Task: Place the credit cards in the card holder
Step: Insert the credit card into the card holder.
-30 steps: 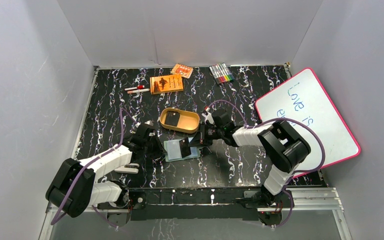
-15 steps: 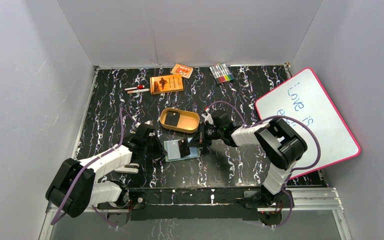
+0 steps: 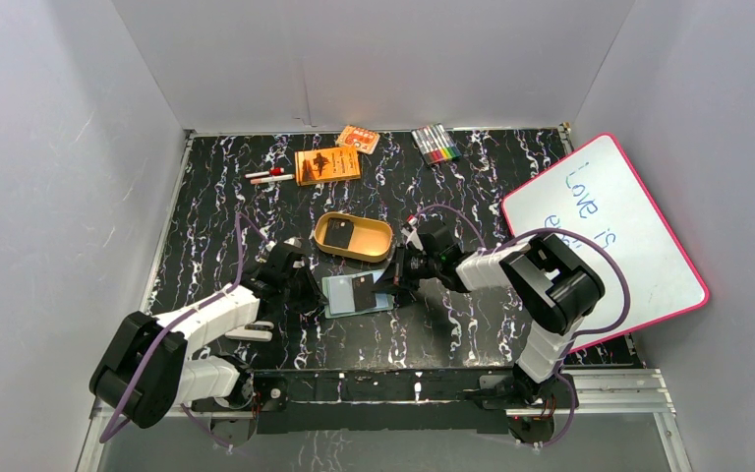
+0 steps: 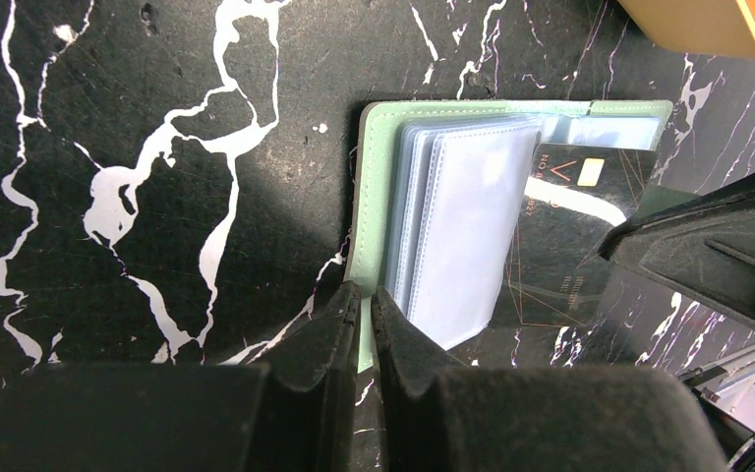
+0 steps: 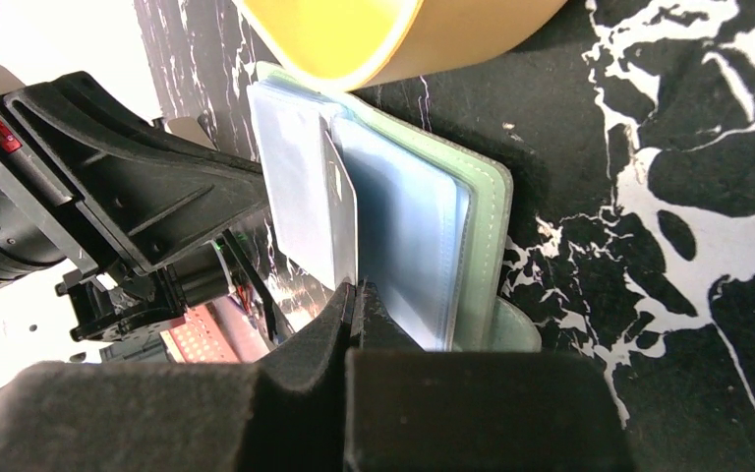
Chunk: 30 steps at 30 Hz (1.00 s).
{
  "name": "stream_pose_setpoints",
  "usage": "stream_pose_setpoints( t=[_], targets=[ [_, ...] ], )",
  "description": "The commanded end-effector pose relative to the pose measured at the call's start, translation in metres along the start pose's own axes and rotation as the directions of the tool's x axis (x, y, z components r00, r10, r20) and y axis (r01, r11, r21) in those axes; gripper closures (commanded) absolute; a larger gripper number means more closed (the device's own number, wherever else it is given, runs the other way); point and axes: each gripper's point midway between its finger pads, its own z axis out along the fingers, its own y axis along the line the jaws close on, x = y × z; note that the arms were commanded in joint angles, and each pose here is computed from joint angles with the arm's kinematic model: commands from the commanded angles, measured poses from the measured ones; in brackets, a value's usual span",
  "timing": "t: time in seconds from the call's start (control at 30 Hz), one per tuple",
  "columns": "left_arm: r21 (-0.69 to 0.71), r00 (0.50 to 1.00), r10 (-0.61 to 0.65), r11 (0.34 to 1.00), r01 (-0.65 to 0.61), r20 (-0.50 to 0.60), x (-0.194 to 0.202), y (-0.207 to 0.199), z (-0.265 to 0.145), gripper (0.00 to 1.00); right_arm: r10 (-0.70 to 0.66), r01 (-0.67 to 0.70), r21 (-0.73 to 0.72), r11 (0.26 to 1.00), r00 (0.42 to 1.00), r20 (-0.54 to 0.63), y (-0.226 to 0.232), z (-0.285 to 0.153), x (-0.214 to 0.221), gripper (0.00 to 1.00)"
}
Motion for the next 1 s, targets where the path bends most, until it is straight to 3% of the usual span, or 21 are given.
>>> stream_pose_setpoints(
  t=[0.0,0.97],
  targets=[
    [-0.028,1.000,0.005,1.000,-0.005,0.000,0.004,0.009,-0.002,0.92,-0.004,0.004,0.004,1.000,0.999,0.032,0.003,-0.006,-0.006,1.00],
    [-0.020,1.000,0.005,1.000,-0.006,-0.021,0.008,0.009,0.001,0.93,-0.041,0.037,-0.132,0.990,0.999,-0.027,0.029,0.005,-0.003,1.00]
  ],
)
